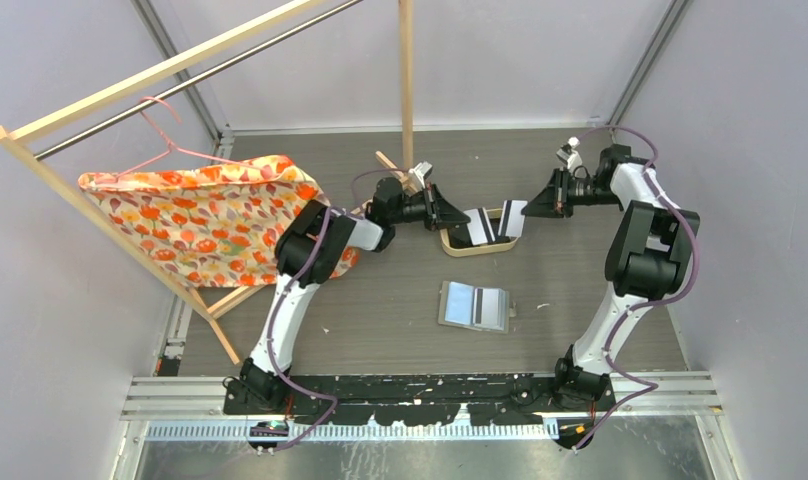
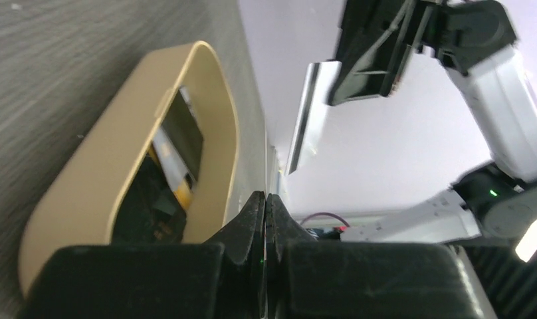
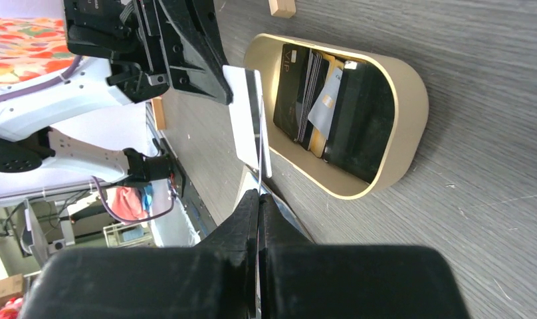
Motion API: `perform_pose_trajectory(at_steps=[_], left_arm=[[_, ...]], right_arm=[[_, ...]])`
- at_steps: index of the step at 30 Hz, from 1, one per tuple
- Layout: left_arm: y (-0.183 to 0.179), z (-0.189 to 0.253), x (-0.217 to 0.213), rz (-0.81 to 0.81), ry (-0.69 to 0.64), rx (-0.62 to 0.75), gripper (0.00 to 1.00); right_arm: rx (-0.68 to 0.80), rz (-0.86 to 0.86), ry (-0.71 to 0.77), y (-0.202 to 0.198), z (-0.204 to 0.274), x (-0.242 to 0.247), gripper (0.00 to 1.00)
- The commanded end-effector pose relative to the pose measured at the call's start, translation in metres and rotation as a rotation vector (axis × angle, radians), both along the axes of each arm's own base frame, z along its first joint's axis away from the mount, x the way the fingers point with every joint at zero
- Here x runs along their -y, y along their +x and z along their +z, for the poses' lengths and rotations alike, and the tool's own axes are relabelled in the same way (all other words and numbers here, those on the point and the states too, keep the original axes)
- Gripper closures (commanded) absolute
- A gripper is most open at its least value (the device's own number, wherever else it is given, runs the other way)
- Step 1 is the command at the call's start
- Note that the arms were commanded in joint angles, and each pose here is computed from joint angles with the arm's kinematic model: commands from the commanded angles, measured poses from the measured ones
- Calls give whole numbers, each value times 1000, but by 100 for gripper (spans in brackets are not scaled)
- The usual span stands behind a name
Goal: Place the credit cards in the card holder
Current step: Place the credit card in the storage box, then insert the credit card into the card holder.
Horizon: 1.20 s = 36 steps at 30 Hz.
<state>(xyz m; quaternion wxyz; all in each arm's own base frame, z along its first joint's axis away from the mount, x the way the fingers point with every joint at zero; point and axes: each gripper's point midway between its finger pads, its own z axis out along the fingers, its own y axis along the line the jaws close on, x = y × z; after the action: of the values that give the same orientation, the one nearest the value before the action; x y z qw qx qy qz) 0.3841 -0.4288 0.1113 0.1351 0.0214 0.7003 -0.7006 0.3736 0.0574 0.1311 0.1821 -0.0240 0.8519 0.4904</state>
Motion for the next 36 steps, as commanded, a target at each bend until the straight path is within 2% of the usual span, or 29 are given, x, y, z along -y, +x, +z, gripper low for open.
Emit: perform_pose_trajectory(at_steps=[1, 9, 10, 14, 18, 28, 36], left_arm=[[19, 14, -4, 84, 142, 98, 100], [20, -4, -4, 110, 350, 155, 95], [19, -6, -4, 108, 373, 155, 92], [19, 0, -5, 135, 446, 217, 69], [16, 17, -6, 149, 489, 302, 59], [-7, 47, -1, 131, 535, 491, 52], [-61, 77, 14, 84, 528, 677, 51]], right_arm=[[77, -14, -19, 4, 20, 2, 99], [91, -12, -13, 2, 26, 1, 99], [94, -13, -14, 1, 27, 1, 99], [110, -7, -21, -2, 32, 0, 99], [139, 2, -38, -7, 40, -1, 99], [180, 47, -93, -38, 50, -6, 99], [222, 128, -73, -86, 64, -19, 99]])
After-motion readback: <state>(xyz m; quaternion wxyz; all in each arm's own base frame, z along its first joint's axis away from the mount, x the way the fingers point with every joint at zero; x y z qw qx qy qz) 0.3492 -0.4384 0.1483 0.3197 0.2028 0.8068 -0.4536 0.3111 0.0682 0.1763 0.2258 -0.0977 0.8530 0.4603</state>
